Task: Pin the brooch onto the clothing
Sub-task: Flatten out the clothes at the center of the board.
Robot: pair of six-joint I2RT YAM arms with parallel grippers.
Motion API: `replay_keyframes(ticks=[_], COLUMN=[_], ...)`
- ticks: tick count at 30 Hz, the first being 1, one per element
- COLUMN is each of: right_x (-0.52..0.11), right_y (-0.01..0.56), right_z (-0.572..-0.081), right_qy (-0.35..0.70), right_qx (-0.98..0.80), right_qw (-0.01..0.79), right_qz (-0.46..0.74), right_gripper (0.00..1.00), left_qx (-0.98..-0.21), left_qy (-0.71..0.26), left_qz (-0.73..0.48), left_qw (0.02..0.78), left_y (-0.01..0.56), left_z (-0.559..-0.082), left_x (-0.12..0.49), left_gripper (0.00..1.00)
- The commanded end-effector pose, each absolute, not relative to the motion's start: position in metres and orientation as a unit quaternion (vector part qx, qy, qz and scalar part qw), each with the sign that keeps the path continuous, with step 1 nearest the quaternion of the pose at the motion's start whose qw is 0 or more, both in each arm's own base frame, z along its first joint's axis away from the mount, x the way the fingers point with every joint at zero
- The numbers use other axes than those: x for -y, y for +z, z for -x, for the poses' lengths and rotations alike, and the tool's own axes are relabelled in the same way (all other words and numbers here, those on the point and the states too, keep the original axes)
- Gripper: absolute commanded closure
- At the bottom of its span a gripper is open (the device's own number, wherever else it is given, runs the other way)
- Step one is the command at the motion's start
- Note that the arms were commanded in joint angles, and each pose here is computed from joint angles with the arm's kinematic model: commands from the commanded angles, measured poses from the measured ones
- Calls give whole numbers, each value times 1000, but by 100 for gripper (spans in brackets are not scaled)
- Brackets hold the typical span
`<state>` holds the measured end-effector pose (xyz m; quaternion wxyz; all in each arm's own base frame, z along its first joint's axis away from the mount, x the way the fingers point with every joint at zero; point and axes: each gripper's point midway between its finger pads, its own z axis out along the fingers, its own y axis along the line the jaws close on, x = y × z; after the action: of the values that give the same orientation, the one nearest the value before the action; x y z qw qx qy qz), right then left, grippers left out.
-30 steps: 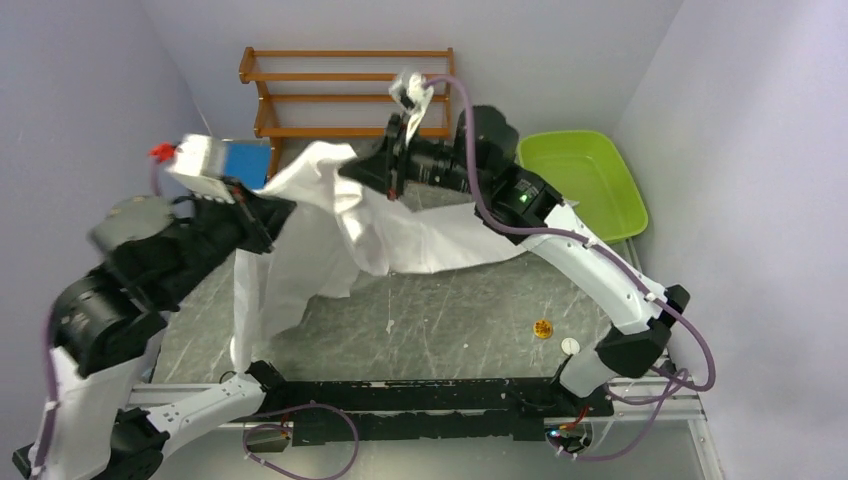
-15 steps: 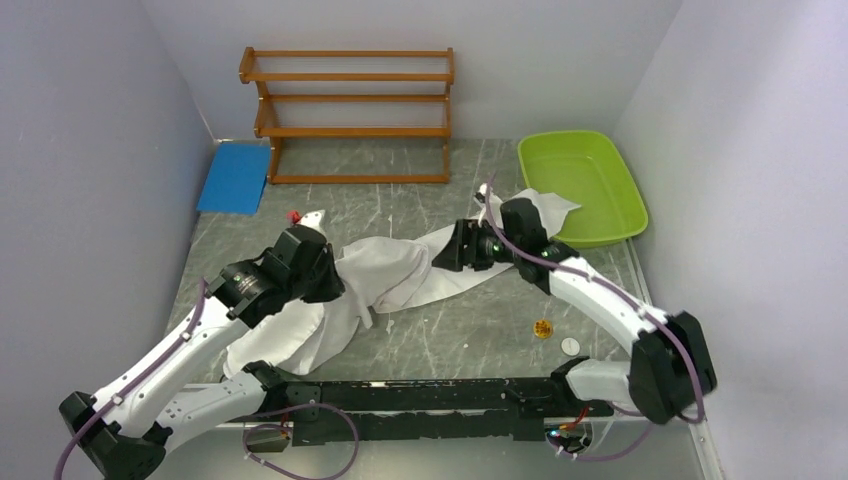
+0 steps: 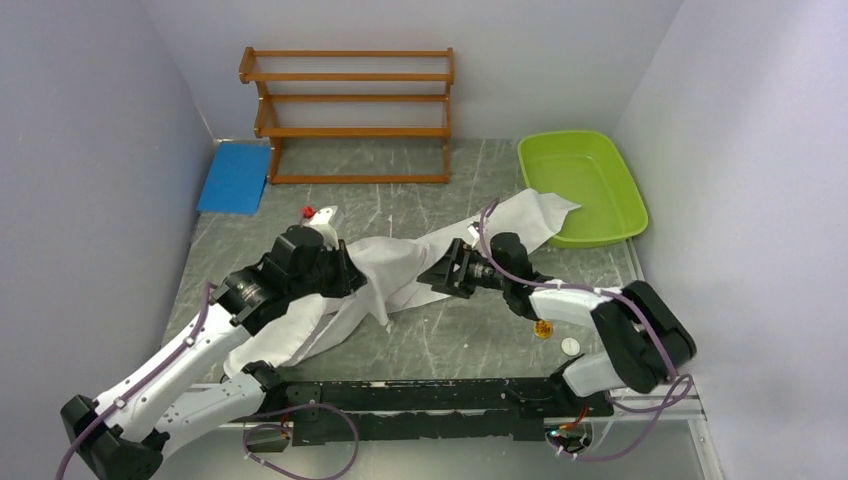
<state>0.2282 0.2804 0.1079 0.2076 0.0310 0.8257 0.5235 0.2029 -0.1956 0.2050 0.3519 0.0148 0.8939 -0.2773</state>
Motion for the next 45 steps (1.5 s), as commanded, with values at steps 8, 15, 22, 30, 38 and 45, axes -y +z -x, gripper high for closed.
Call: replay_keyframes(ticks=[8,15,22,30,38,45], right_x=[-341,-345,-356,-337,-318,-346], right_y=[186,163,162,161,164,200], right_z=[-255,-264,-274,-256,-240,-213], right_qy=[683,672,673,662,633,703], right_qx=[-697,-707,-710,-710,-715,-645], right_qw=[209,191,185,233,296,301], right_qz=[-68,-108,-97,-66,-32,11], right_gripper=[24,23,42,29,20,20], left_qx=[-828,-814,-799,-809,-779,-771], left_qy=[-413,-450,-495,-443,-474,-503], left_qz=[-83,-90,-123,-69,10,6], left_qw=[370,357,318,380,410,391], left_y=[221,220,222,248,276,280], left_z=[-162,-140,-118,-129,-134,-132], left_x=[214,213,223,193,183,195], left_gripper=[97,97,97,97,97,97])
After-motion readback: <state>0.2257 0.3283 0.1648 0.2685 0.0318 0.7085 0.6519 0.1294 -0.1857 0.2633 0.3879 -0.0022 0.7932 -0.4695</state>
